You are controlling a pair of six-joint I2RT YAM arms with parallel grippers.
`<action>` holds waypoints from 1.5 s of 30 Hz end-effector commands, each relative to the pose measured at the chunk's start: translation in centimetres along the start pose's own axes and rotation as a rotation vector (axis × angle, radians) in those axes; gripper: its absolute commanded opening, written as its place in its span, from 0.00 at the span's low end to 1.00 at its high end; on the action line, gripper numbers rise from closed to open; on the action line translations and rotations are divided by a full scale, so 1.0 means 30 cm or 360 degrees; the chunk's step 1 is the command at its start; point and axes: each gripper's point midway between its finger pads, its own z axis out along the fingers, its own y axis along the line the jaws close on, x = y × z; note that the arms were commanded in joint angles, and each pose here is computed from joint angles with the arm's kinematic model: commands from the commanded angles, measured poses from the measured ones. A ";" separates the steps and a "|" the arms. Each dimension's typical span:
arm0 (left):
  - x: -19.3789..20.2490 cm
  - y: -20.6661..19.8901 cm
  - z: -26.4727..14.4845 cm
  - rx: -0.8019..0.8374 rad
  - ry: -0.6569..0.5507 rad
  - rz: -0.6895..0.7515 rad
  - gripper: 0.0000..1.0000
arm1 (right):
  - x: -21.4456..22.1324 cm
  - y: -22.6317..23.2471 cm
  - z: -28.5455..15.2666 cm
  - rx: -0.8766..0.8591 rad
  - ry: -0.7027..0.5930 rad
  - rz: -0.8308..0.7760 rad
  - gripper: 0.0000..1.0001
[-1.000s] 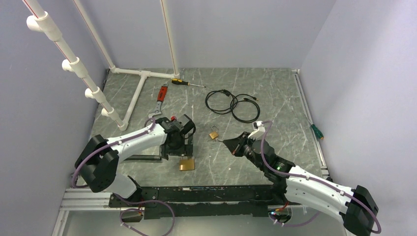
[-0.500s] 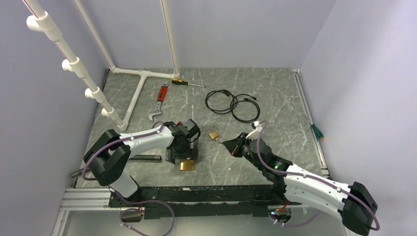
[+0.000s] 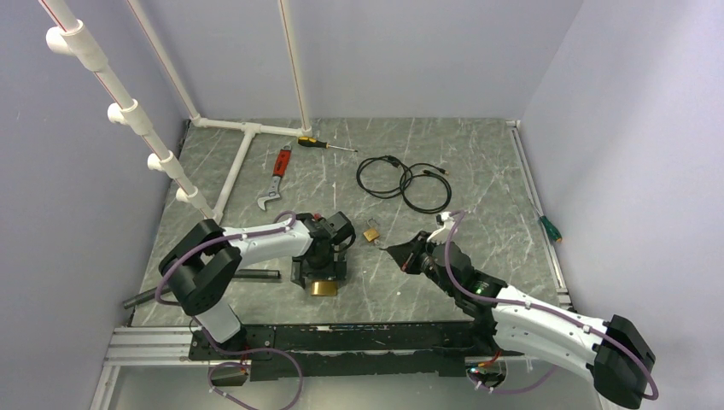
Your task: Unlock with the key
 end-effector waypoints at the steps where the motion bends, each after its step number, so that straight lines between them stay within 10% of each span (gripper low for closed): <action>1: -0.010 -0.026 0.031 -0.0026 -0.0026 -0.0119 0.93 | -0.030 0.019 -0.004 -0.0038 -0.0071 0.0008 0.00; 13: -0.106 -0.103 0.001 0.0135 -0.0179 -0.0154 0.33 | -0.053 -0.007 -0.030 0.0001 -0.0121 -0.0019 0.00; 18: -0.174 -0.172 -0.024 0.0262 -0.0208 -0.0178 0.27 | -0.068 -0.020 -0.036 0.0035 -0.0155 -0.0038 0.00; 28: -0.288 -0.180 -0.019 0.0534 -0.0159 -0.0619 0.46 | -0.093 -0.056 -0.045 0.0124 -0.0208 -0.0082 0.00; 35: -0.319 -0.164 -0.027 0.0508 -0.0249 -0.0616 0.82 | -0.099 -0.060 -0.040 0.0149 -0.0216 -0.0104 0.00; 45: -0.247 -0.113 -0.016 0.0269 -0.0226 -0.0484 0.87 | -0.094 -0.065 -0.033 0.0160 -0.0206 -0.0109 0.00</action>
